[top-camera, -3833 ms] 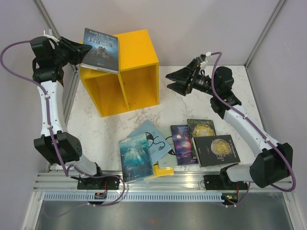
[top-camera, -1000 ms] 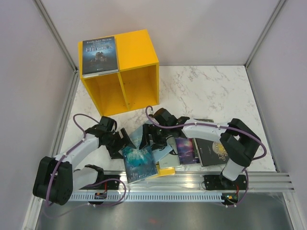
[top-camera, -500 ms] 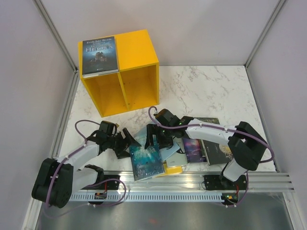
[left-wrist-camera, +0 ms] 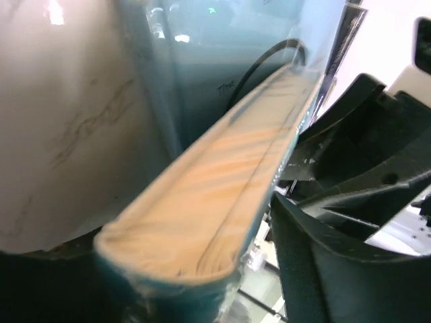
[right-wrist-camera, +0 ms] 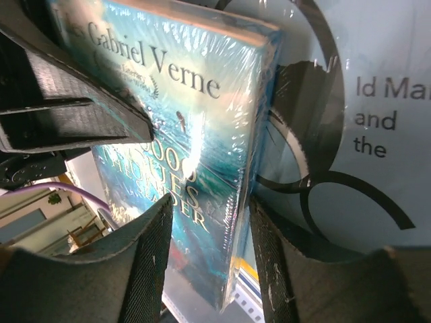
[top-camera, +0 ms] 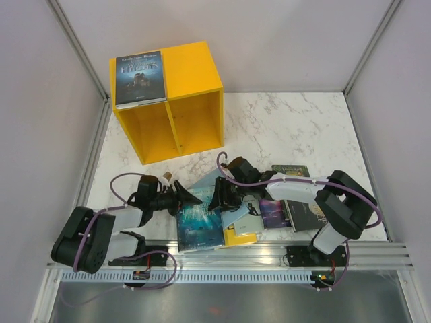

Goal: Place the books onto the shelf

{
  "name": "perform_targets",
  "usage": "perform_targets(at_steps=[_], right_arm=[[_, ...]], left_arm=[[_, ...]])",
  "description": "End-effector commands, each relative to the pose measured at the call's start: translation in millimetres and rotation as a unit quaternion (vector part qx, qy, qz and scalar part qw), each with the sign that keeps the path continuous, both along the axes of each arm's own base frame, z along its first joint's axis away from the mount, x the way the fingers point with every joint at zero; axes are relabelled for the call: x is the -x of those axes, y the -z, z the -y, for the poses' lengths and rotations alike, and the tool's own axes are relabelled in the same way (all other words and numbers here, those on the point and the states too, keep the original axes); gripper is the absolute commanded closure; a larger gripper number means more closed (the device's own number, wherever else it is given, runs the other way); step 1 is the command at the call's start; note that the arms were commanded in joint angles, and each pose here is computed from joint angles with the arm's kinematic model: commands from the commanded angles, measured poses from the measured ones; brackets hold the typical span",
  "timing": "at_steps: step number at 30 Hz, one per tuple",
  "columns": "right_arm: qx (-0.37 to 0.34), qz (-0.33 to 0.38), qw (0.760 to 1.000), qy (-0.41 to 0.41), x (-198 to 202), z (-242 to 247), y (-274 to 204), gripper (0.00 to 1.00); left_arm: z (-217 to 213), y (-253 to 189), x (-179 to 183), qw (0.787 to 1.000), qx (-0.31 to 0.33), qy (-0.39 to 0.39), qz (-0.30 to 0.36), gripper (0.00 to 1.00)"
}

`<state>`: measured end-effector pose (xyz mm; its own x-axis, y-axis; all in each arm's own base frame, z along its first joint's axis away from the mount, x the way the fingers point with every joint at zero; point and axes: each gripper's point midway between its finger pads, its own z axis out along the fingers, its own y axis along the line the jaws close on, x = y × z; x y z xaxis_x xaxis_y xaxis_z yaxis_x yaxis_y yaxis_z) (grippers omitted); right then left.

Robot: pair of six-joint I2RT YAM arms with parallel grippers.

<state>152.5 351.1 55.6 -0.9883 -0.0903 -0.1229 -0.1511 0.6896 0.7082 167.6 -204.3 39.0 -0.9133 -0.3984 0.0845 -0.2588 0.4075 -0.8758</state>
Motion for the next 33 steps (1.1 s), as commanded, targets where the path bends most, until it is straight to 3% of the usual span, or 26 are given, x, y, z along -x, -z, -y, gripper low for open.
perform_targets(at_steps=[1, 2, 6, 7, 8, 9, 13, 15, 17, 19, 20, 23, 25, 26, 28, 29, 33], right_arm=[[0.049, -0.027, 0.998, -0.018, 27.1, 10.6, 47.8, 0.46], [0.051, -0.028, 0.998, -0.013, 26.5, 14.0, 48.3, 0.48], [0.054, -0.028, 0.998, 0.008, 18.4, 25.3, 48.8, 0.53], [0.055, -0.028, 0.998, 0.011, 17.3, 26.7, 48.5, 0.54], [0.055, -0.026, 0.998, 0.013, 16.2, 28.3, 48.1, 0.56], [0.053, -0.026, 0.998, 0.015, 14.2, 28.8, 47.2, 0.57], [0.042, -0.018, 0.999, 0.02, 7.2, 28.9, 38.6, 0.55], [0.022, -0.011, 0.999, 0.023, 1.1, 27.2, 24.8, 0.37], [0.003, -0.001, 1.0, 0.023, -3.9, 23.6, 11.2, 0.12], [-0.019, 0.011, 0.999, 0.025, -10.0, 22.2, -6.9, 0.05], [-0.028, 0.016, 0.999, 0.028, -13.6, 22.2, -13.9, 0.04], [-0.036, 0.019, 0.999, 0.03, -16.5, 22.0, -19.9, 0.04], [-0.034, 0.019, 0.999, 0.032, -17.7, 22.2, -19.2, 0.04], [-0.033, 0.017, 0.999, 0.032, -17.8, 22.1, -17.3, 0.04], [-0.031, 0.016, 0.999, 0.034, -17.9, 23.0, -15.4, 0.05], [-0.03, 0.016, 0.999, 0.034, -17.7, 22.8, -15.2, 0.05], [-0.032, 0.019, 0.999, 0.036, -20.9, 22.2, -14.9, 0.05]], left_arm=[[8.4, -11.9, -5.0, 1.0, -0.001, -0.007, 0.01, 0.55], [5.5, -12.7, -1.9, 1.0, -0.012, -0.008, 0.006, 0.66], [-1.2, -19.4, -1.1, 0.999, -0.042, -0.008, 0.024, 0.71], [-1.4, -22.9, -1.3, 0.999, -0.042, -0.007, 0.03, 0.78], [-2.5, -24.0, 0.0, 0.998, -0.045, -0.008, 0.03, 0.94], [-3.3, -29.0, -0.1, 0.998, -0.046, -0.01, 0.036, 0.98], [-1.7, -51.1, -3.4, 0.997, -0.037, -0.007, 0.064, 0.98], [0.1, -70.9, -9.3, 0.996, -0.028, -0.01, 0.09, 0.98], [1.1, -90.8, -11.8, 0.993, -0.014, -0.013, 0.117, 0.98], [4.7, -113.2, -14.3, 0.99, 0.006, -0.011, 0.14, 0.98], [6.1, -117.7, -15.0, 0.99, 0.011, -0.008, 0.143, 0.97], [10.6, -116.7, -12.1, 0.992, 0.019, 0.011, 0.124, 0.73], [11.2, -113.0, -9.5, 0.992, 0.021, 0.018, 0.12, 0.67], [11.5, -113.8, -8.9, 0.992, 0.023, 0.019, 0.123, 0.68], [11.2, -113.2, -8.3, 0.991, 0.022, 0.021, 0.128, 0.81], [11.2, -113.2, -8.0, 0.991, 0.021, 0.023, 0.13, 0.82], [14.1, -110.2, -4.3, 0.99, 0.019, 0.046, 0.132, 0.75]])
